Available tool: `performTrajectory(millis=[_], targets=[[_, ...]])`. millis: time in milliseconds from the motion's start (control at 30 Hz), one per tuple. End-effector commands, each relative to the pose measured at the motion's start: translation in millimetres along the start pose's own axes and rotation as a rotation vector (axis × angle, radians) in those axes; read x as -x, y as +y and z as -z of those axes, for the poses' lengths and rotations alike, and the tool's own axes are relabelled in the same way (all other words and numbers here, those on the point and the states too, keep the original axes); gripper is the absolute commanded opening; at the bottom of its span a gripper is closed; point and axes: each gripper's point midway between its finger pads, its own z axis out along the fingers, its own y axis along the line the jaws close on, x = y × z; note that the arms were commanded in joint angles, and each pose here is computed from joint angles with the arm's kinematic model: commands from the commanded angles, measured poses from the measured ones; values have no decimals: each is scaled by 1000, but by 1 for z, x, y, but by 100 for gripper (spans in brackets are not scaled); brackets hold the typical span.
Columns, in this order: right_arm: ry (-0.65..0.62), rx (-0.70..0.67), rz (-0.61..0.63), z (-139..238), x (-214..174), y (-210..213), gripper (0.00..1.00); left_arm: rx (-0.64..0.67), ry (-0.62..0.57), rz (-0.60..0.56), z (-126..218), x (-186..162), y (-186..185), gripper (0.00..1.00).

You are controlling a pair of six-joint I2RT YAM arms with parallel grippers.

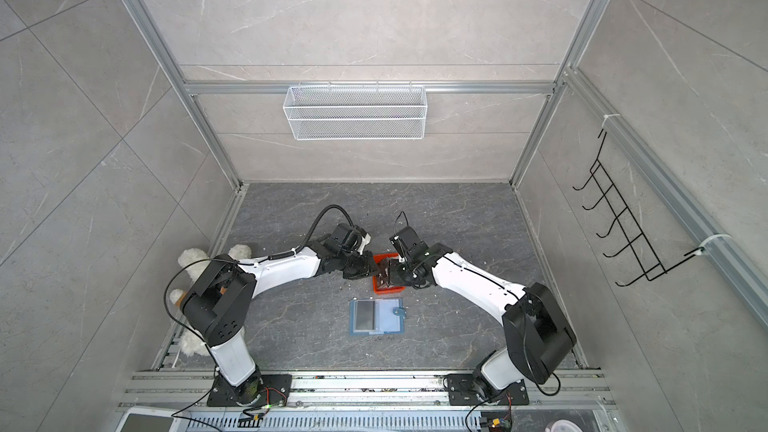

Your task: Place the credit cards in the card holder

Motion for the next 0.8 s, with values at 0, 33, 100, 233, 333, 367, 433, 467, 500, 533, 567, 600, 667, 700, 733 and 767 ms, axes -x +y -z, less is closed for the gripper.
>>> performTrajectory(millis=[0,33,100,233,333,367,433,467,500,533,567,600,667,700,733,767], targets=[[61,36,22,1,0,4,0,-52,-19,-35,10,8,-18,18],[60,36,20,0,2,3,0,-53,-15,-34,8,8,-17,18],[64,38,21,-2,7,3,0,-55,-8,-32,4,9,-18,18],[76,43,14,-7,14,3,3,-55,-2,-34,-2,12,-18,18],[73,40,10,-10,19,2,4,-53,1,-34,-3,13,-19,19],[72,38,10,-10,21,2,4,-52,2,-32,-4,13,-18,19],[71,34,7,-11,22,0,4,-53,7,-32,-6,13,-18,19],[69,35,8,-11,24,1,4,-52,9,-31,-7,13,-17,19],[70,34,8,-12,24,0,4,-51,11,-29,-8,12,-16,19],[68,32,7,-12,24,0,4,-51,10,-28,-8,13,-16,19],[67,34,9,-11,25,0,3,-49,11,-28,-9,12,-16,19],[62,32,7,-10,26,-1,3,-49,11,-27,-9,13,-15,19],[52,34,8,-8,28,0,3,-50,9,-28,-10,13,-16,19],[49,36,5,-7,29,0,3,-51,10,-27,-9,13,-16,19],[42,38,5,-5,29,0,3,-51,6,-27,-9,14,-16,19],[37,46,4,-4,29,2,2,-51,5,-26,-8,14,-17,19]])
